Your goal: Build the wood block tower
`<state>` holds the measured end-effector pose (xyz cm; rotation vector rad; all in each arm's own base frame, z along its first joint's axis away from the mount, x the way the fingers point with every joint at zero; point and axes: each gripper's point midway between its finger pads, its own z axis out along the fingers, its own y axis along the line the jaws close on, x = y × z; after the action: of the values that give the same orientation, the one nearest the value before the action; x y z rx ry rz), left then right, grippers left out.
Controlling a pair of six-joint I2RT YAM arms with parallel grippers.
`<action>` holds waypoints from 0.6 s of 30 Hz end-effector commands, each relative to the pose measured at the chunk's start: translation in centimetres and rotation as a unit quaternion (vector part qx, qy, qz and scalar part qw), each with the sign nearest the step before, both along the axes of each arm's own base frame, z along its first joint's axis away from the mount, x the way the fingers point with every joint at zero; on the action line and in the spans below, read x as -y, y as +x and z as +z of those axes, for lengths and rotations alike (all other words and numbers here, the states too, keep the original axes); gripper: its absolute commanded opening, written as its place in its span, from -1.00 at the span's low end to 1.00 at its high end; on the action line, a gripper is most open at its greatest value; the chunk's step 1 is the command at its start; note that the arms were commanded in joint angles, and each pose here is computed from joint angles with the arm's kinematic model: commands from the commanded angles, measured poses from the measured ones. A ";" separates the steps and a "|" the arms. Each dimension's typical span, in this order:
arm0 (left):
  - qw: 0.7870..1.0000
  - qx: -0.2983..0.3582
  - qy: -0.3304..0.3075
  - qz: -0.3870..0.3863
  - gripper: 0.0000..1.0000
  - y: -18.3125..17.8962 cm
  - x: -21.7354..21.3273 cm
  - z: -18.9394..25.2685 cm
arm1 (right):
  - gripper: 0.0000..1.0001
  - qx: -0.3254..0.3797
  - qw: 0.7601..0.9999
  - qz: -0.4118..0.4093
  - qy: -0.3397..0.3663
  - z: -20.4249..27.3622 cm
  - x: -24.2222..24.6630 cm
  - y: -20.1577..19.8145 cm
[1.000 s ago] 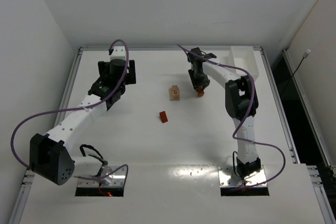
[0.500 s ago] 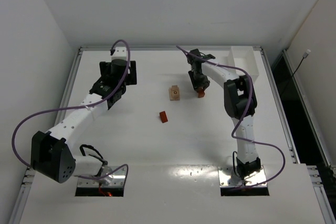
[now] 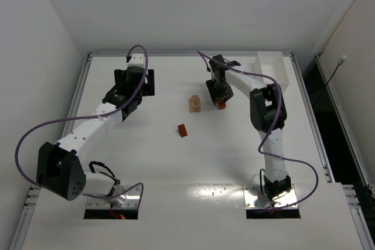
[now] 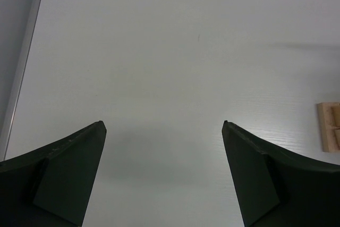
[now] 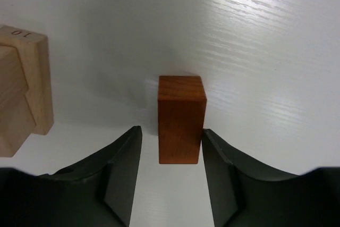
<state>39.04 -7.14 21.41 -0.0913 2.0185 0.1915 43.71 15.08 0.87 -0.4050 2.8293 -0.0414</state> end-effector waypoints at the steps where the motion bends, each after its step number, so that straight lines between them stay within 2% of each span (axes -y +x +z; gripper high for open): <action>1: 1.000 0.024 -0.017 0.000 0.78 1.0 0.3 1.7 | -0.10 0.035 0.998 0.009 0.057 3.2 -0.9 1.3; 4: 1.000 0.023 -0.019 -0.004 0.78 1.0 0.4 1.6 | -0.29 0.035 0.997 0.008 0.067 3.4 -0.8 1.0; 9: 1.000 0.023 -0.019 -0.004 0.78 1.0 0.4 1.6 | -0.31 0.032 0.997 0.003 0.065 3.6 -0.1 0.6; 10: 0.999 0.023 -0.025 -0.006 0.78 1.0 0.6 1.6 | -0.51 0.033 0.997 -0.002 0.065 3.6 0.3 0.7; 12: 0.999 0.023 -0.025 -0.006 0.78 1.0 0.6 1.6 | -0.60 0.033 0.997 0.003 0.064 3.6 0.3 0.7; 18: 0.999 0.023 -0.025 -0.006 0.78 1.0 0.6 1.6 | -0.49 0.031 0.997 0.004 0.068 3.6 0.1 0.6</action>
<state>39.18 -7.64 20.78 -0.0719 2.0373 0.1709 43.65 14.39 1.82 -0.3762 2.8220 0.0963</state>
